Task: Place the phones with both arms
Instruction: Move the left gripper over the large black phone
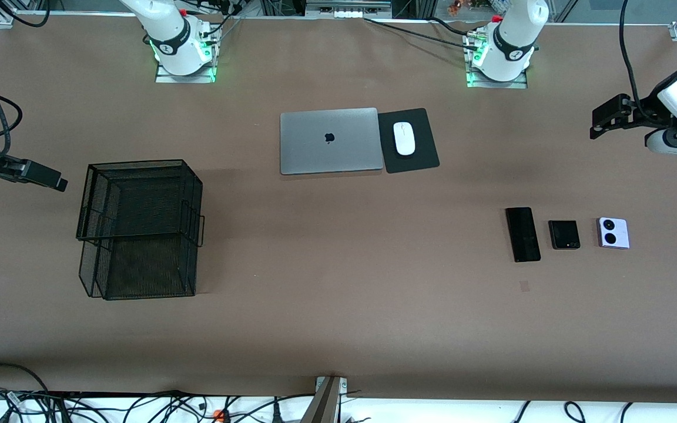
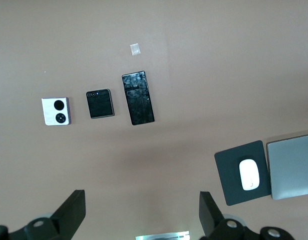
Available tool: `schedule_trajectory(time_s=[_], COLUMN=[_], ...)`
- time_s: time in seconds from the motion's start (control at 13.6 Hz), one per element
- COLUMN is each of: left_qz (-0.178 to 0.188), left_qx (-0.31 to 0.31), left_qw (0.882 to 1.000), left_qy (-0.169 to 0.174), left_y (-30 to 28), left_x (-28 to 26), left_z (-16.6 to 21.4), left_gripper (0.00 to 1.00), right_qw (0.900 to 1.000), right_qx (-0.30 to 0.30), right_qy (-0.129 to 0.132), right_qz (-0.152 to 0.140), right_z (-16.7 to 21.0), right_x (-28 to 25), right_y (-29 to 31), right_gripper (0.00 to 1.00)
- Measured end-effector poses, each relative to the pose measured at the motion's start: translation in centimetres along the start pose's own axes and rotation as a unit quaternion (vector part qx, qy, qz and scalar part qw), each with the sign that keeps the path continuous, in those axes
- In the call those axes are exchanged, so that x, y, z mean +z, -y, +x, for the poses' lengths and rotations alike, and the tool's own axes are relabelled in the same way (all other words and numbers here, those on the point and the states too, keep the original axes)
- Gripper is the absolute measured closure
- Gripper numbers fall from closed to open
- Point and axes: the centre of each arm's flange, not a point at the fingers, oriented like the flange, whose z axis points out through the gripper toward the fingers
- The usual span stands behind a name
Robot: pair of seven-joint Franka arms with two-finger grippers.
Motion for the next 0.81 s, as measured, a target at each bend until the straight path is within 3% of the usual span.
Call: schedule_trajectory(time_s=[0.66,0.81], left_qz=[-0.003,-0.004], left_qx=[-0.021,-0.018], left_qw=[1.0,0.999], left_qy=[0.02,0.043], left_y=[2.3,1.3], left_x=[0.4,1.5], left_z=[-0.6,-0.5], left_gripper=[0.0,0.0], right_qw=[1.0,1.0], right_qx=[0.02,0.019], right_qy=[-0.001,0.002], right_qz=[-0.003,-0.005], right_z=[0.5,0.6], right_x=[0.2,0.5], right_y=[-1.8,-1.8], right_gripper=[0.0,0.0])
